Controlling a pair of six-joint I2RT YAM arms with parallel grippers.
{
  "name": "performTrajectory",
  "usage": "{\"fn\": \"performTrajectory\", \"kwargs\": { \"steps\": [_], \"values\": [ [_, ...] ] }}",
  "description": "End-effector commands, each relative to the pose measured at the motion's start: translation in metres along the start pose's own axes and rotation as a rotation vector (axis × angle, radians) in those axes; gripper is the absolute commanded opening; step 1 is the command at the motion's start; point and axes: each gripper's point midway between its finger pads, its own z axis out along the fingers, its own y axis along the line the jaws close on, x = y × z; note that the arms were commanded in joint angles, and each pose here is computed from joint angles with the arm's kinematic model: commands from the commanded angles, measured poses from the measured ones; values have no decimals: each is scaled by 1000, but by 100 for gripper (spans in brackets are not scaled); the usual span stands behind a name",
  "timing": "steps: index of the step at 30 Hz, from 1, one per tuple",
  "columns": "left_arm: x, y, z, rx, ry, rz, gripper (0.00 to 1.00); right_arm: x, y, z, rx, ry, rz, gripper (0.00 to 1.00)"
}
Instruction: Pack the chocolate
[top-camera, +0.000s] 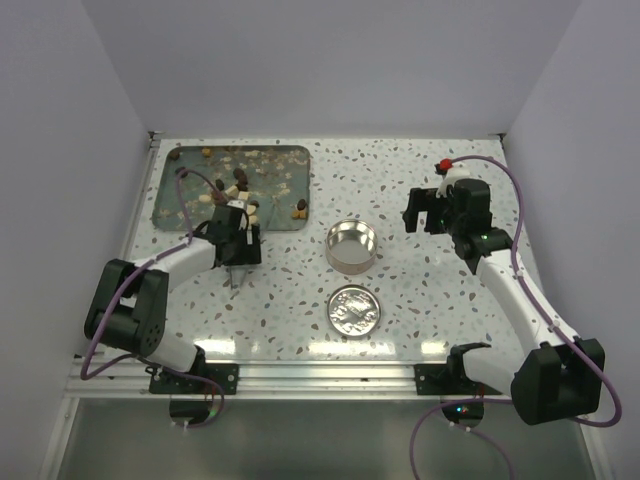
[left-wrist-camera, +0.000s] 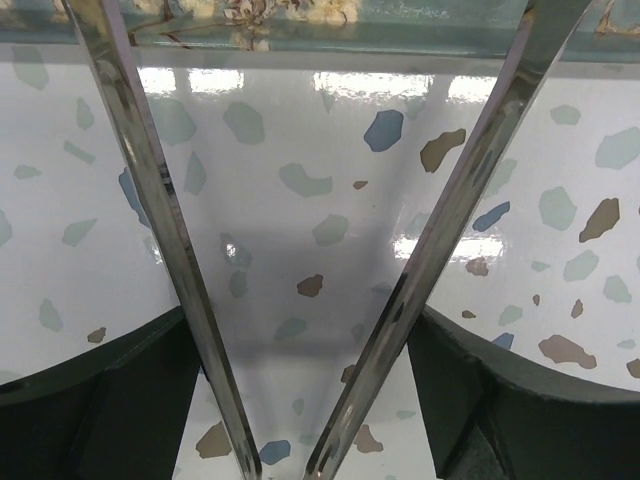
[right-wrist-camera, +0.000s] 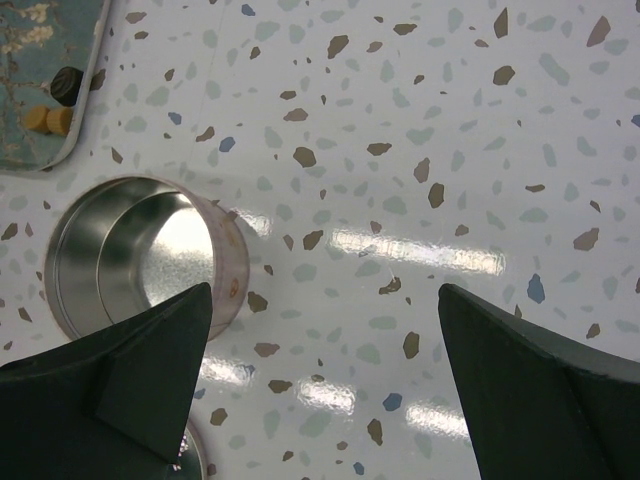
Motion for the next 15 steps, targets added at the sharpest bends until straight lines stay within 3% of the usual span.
{"fn": "performTrajectory", "kwargs": {
  "steps": [1,6,15],
  "values": [
    [27,7,0,-40,82,-6,84,-15,6,-1,-28,-41,-12,98],
    [14,8,-1,-52,59,23,62,-14,6,0,-29,-37,-11,98],
    [-37,-15,-47,54,-4,106,55,-18,7,2,-33,-40,-10,98]
  ]
}}
